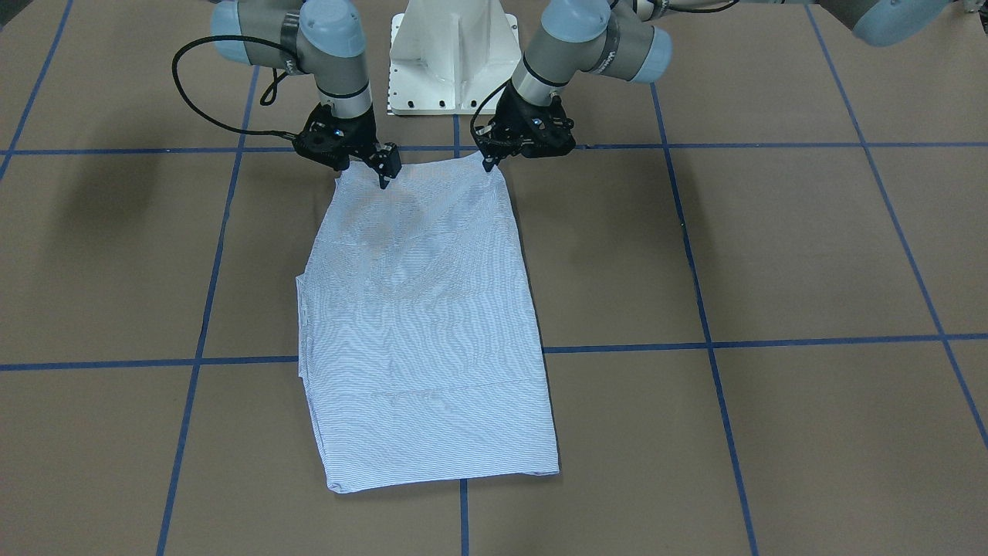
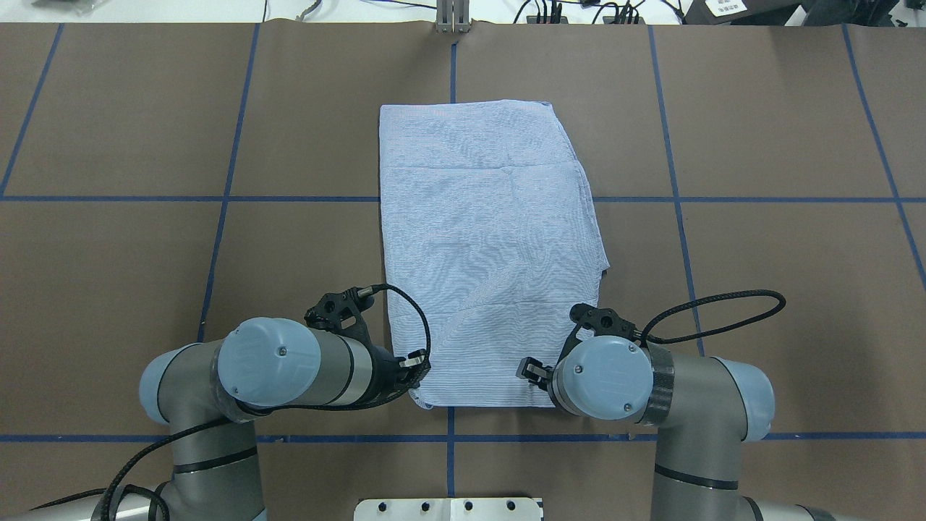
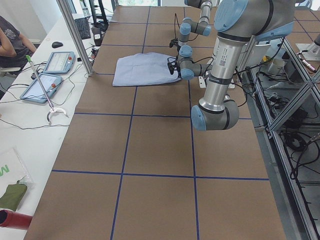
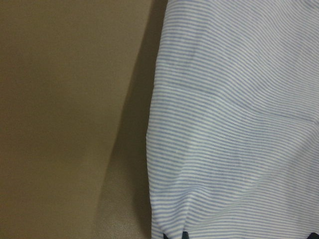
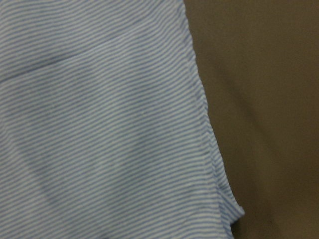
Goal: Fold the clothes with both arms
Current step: 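Pinch the near shirt edge with both grippers at its two corners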
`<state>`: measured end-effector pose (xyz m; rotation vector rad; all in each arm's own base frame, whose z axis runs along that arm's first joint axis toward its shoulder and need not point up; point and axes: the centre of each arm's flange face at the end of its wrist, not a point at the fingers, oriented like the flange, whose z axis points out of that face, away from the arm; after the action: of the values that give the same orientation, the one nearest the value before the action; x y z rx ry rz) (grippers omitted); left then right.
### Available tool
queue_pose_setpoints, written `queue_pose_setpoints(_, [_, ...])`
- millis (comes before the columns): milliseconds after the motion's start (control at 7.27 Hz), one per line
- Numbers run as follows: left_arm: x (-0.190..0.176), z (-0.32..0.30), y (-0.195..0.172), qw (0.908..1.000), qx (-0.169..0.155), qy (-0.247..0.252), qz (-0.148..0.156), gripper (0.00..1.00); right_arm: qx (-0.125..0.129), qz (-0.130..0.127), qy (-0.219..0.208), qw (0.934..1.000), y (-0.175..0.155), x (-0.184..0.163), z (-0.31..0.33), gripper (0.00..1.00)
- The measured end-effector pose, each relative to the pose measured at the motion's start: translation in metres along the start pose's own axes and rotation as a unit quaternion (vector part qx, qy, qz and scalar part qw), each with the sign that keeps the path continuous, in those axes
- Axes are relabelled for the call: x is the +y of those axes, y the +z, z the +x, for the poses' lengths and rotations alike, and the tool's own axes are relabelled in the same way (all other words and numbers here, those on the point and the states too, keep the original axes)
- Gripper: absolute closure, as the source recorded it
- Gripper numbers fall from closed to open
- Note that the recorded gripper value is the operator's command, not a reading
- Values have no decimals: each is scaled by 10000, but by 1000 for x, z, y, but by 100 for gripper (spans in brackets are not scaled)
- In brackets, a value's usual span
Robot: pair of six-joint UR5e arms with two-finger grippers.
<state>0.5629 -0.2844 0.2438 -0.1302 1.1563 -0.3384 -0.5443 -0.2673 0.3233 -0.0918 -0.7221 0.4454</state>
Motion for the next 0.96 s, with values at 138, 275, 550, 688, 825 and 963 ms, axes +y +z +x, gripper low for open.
queue_pose_setpoints(138, [0,0,0,10000,-3,0,2,100,6,-4,2,10000,0,0,1,8])
queue_pose_setpoints(275, [0,0,1,10000,-5,-1,6,100,11,-7,2,10000,0,0,1,17])
queue_pose_setpoints(550, [0,0,1,10000,-7,-2,9,100,12,-14,5,10000,0,0,1,55])
queue_pose_setpoints(688, [0,0,1,10000,-7,-1,9,100,-3,-21,8,10000,-2,-1,0,72])
queue_pose_setpoints(825, [-1,0,1,10000,-6,-2,10,100,-27,-26,14,10000,-4,-2,-1,84])
queue_pose_setpoints(963, [-1,-1,1,10000,-11,-3,14,100,-41,-27,24,10000,-6,-5,-2,93])
